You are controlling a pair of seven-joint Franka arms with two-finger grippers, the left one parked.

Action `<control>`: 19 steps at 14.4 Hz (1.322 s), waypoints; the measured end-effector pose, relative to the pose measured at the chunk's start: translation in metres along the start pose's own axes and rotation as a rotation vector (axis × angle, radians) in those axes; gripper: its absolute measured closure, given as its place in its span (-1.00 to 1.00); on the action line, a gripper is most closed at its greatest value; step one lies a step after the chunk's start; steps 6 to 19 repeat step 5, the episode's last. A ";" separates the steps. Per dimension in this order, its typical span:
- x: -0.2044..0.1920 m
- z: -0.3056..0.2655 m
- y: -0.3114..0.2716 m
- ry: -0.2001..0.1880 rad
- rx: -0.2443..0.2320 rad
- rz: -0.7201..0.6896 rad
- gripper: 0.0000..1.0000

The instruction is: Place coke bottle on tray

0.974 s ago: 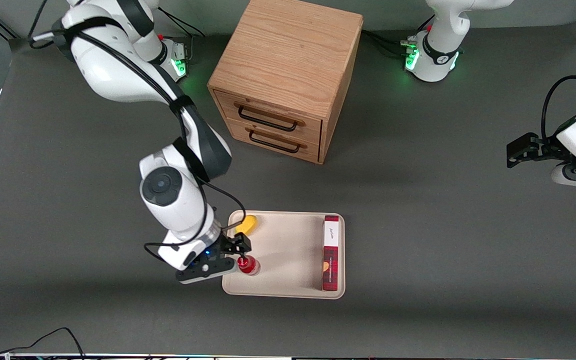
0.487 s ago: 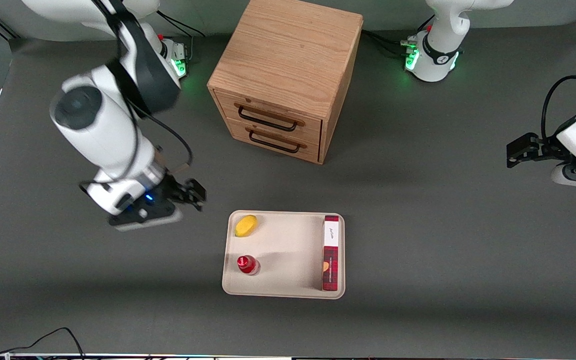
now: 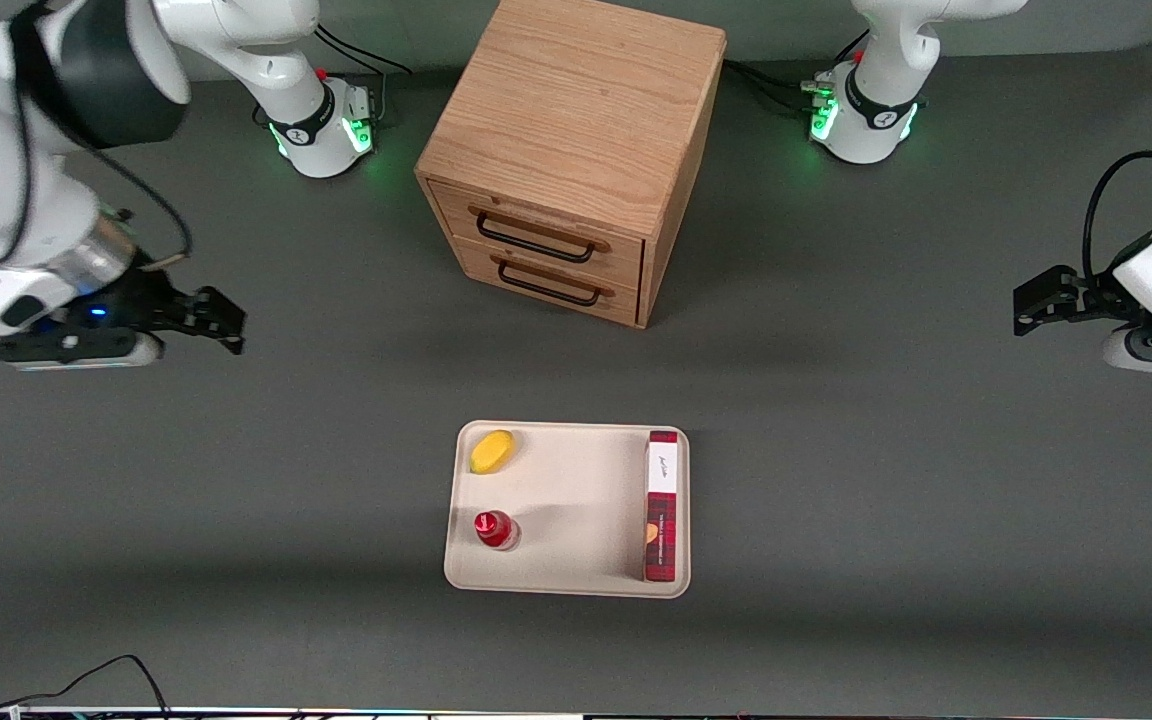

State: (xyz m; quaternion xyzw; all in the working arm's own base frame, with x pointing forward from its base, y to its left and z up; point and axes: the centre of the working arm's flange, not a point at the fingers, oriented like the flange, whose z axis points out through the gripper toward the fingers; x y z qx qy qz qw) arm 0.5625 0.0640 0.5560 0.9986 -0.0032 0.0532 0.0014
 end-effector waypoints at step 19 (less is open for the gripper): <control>-0.011 -0.018 0.019 -0.023 0.039 0.024 -1.00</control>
